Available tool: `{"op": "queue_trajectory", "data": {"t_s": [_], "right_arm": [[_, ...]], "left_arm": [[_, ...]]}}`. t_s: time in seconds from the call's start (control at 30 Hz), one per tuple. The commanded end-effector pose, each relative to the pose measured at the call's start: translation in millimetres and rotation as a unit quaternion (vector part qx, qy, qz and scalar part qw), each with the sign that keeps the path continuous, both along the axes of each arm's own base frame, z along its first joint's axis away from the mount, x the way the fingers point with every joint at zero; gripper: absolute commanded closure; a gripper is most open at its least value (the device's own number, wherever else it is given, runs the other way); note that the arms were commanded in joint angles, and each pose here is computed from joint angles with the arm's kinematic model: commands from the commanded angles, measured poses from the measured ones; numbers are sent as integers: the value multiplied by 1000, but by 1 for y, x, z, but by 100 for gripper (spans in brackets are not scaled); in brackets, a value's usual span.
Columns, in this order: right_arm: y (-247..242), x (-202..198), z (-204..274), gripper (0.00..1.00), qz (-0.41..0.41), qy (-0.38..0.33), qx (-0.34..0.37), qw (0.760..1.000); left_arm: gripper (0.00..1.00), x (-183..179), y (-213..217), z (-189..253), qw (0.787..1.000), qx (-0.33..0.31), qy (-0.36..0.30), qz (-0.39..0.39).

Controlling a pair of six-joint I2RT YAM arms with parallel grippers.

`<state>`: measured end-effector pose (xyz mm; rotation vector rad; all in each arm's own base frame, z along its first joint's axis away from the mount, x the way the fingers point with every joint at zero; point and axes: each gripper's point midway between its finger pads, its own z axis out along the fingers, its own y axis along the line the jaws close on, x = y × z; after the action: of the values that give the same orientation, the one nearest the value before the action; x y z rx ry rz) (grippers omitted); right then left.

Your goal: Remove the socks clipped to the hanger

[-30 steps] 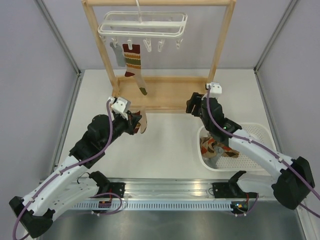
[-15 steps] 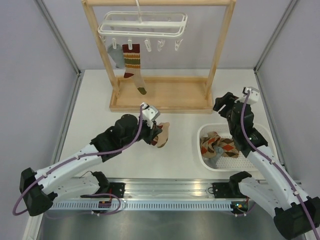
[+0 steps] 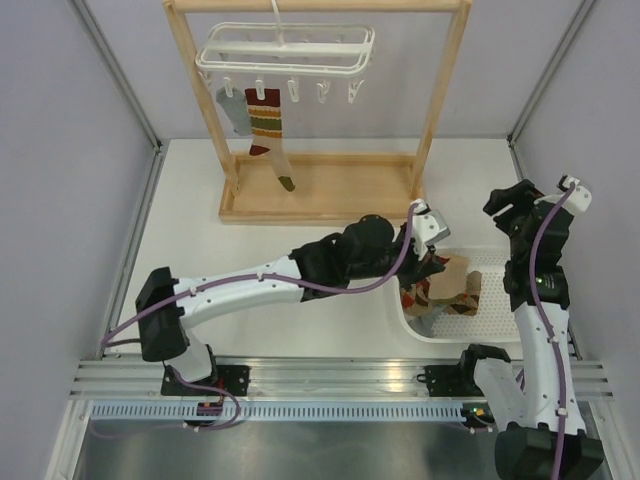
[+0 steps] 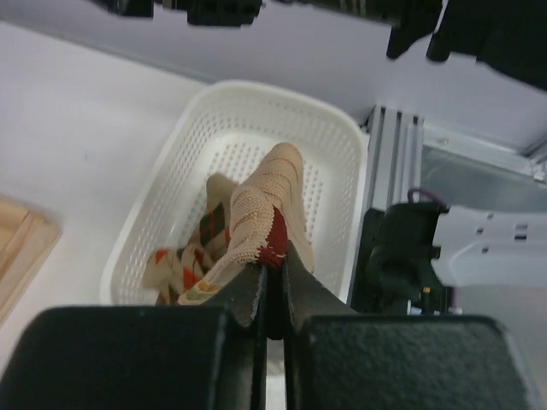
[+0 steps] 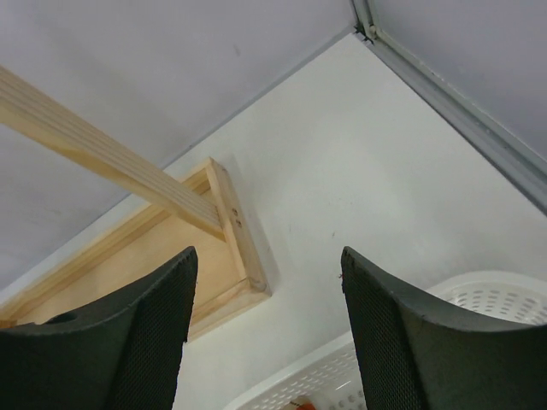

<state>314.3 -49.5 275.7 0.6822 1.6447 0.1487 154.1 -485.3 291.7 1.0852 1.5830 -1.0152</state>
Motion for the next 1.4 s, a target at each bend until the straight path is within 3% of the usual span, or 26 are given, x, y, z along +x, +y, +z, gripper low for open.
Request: {"op": "queue_trajectory", "data": {"t_s": [0.0, 0.2, 0.47, 0.5, 0.57, 0.6, 1.0, 1.27, 1.37], "right_arm": [[-7, -8, 26, 27, 14, -23, -3, 1000], [-28, -15, 28, 27, 5, -22, 3, 1000], [-42, -17, 24, 27, 7, -16, 7, 1000], [-41, -18, 25, 28, 12, -18, 8, 1000], [-44, -19, 25, 28, 11, -18, 10, 1000], [-43, -19, 25, 28, 14, -19, 10, 1000], [-38, -22, 24, 28, 39, -21, 11, 999], [-20, -18, 20, 27, 87, -28, 31, 995], [-12, -13, 15, 28, 113, -34, 51, 992]], "left_arm": [[98, -10, -40, 53, 995, -81, -17, -48], [98, -23, -88, 38, 992, -82, 2, -94], [98, -22, -104, 9, 993, -62, 20, -98], [84, -22, -105, 5, 993, -59, 23, -97], [46, -22, -106, 4, 993, -58, 28, -94], [2, -20, -105, 1, 994, -55, 30, -88], [0, -5, -71, 9, 999, -41, -1, -23], [0, 12, -2, 16, 998, -12, -44, 51], [0, 26, 32, 13, 997, -7, -25, 74]]}}
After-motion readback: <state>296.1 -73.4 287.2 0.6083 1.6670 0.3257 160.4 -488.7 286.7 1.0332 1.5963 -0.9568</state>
